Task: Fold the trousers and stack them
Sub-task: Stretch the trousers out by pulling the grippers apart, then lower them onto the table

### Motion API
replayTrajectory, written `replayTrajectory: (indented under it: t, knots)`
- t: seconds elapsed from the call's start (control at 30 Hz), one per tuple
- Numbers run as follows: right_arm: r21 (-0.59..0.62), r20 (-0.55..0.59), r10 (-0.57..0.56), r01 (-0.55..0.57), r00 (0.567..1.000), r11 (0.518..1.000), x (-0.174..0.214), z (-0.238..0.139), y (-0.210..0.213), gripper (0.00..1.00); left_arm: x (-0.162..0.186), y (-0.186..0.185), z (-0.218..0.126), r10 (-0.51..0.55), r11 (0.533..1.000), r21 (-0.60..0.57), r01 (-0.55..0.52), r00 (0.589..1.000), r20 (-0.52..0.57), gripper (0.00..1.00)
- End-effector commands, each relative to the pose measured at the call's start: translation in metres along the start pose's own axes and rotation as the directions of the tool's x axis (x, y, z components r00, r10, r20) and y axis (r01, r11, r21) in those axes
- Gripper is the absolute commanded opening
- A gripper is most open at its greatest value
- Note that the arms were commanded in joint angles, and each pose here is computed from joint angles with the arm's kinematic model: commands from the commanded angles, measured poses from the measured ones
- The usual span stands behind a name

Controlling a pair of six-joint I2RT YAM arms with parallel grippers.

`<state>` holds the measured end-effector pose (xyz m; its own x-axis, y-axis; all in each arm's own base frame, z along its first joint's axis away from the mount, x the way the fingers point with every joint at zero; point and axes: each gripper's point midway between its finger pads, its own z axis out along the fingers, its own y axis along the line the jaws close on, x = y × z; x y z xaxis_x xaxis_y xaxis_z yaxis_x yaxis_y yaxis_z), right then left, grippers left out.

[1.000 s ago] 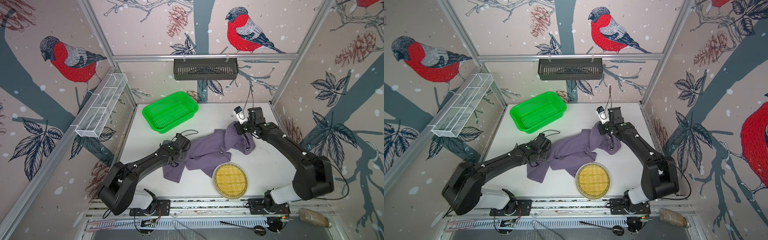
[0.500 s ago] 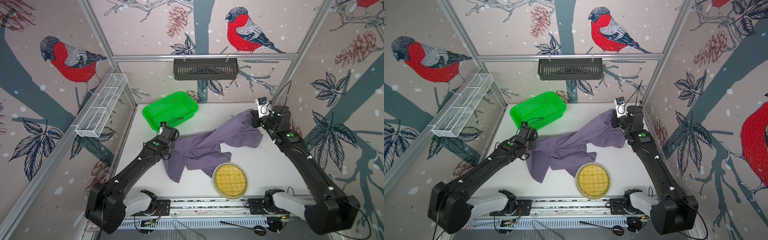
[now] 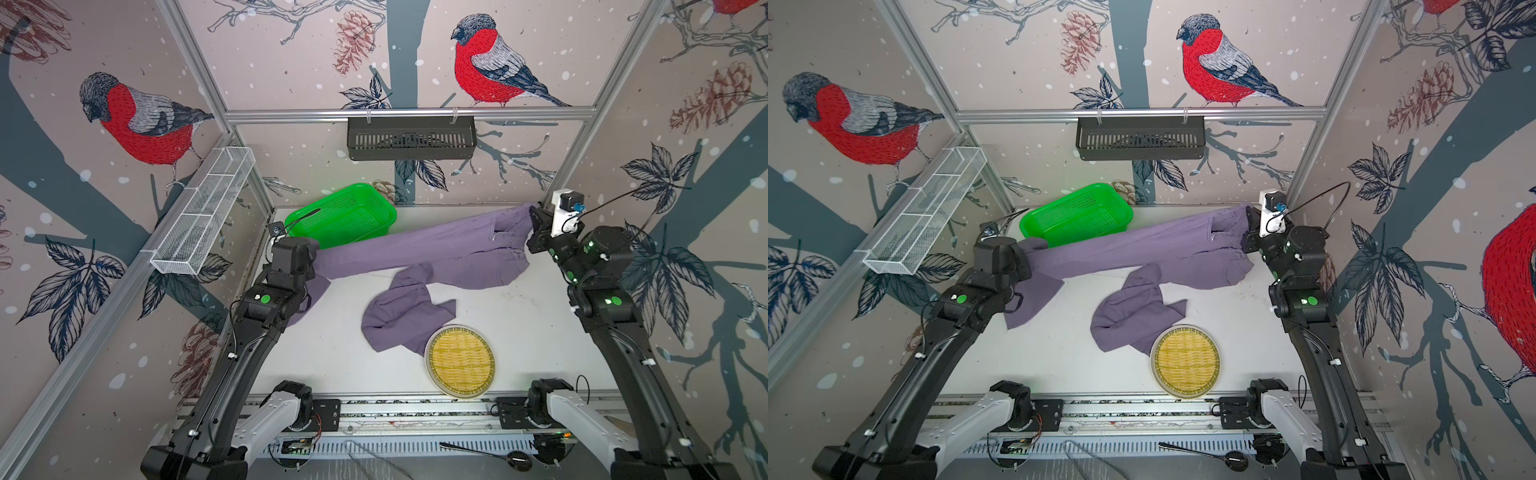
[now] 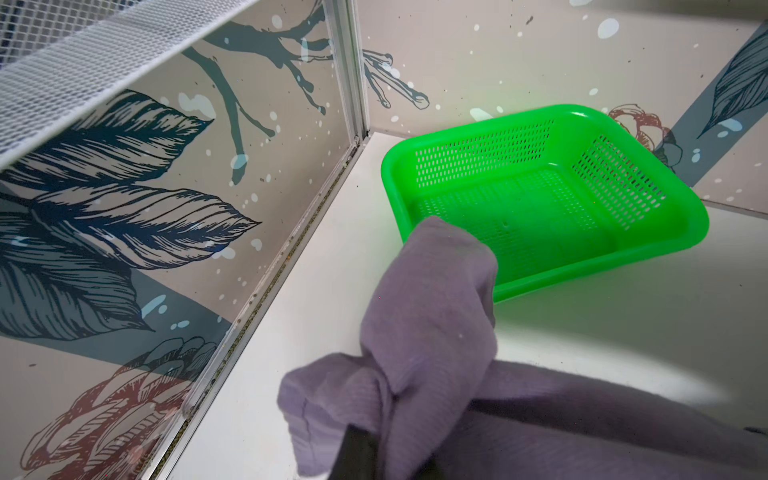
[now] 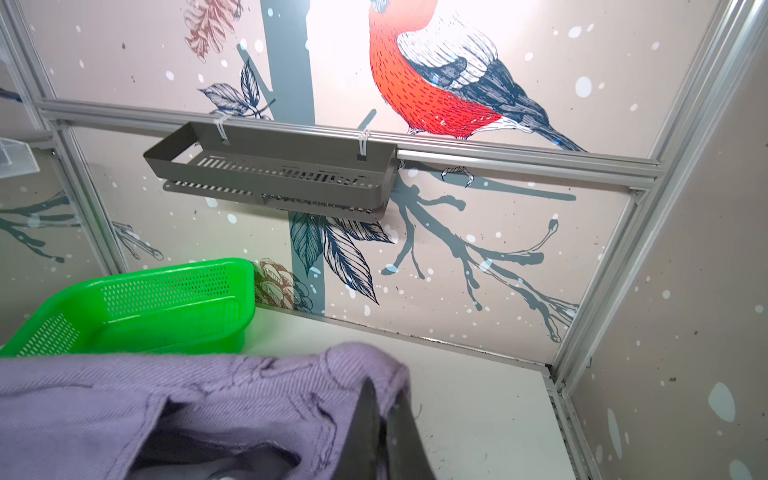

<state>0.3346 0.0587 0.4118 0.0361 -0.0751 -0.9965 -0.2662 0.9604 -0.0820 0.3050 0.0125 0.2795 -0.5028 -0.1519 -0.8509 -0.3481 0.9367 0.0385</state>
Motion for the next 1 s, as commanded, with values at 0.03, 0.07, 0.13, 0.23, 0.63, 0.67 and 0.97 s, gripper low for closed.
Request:
replayTrajectory:
  t: [0.03,0.07,0.13,0.23,0.63,0.67,0.97]
  knots:
    - [0.124,-0.031,0.008,-0.004,0.999,0.992,0.018,0.013,-0.024,0.04,0.041,-0.048,0.029,0.066,0.98,0.195,-0.035,0.986,-0.155,0.0]
    - [0.144,-0.07,0.013,-0.003,0.997,0.99,0.032,0.019,-0.029,0.04,0.048,-0.06,0.035,0.069,0.969,0.245,-0.025,0.982,-0.174,0.0]
    - [0.201,-0.133,0.021,0.006,0.991,0.98,0.054,0.027,-0.04,0.04,0.071,-0.087,0.049,0.081,0.937,0.349,0.006,0.969,-0.235,0.0]
    - [0.305,-0.226,0.021,0.05,0.974,0.951,0.083,0.037,-0.065,0.04,0.091,-0.114,0.064,0.085,0.904,0.422,0.06,0.945,-0.317,0.0]
    - [0.425,-0.427,0.095,0.107,0.899,0.899,0.167,0.069,-0.131,0.04,0.159,-0.207,0.094,0.241,0.834,0.547,0.071,0.845,-0.477,0.17]
    - [0.432,-0.449,0.103,0.115,0.888,0.895,0.176,0.071,-0.136,0.04,0.159,-0.21,0.094,0.252,0.833,0.549,0.062,0.842,-0.478,0.23]
    - [0.454,-0.563,0.144,0.16,0.814,0.876,0.227,0.086,-0.154,0.04,0.132,-0.183,0.067,0.303,0.844,0.534,-0.049,0.865,-0.4,0.69]
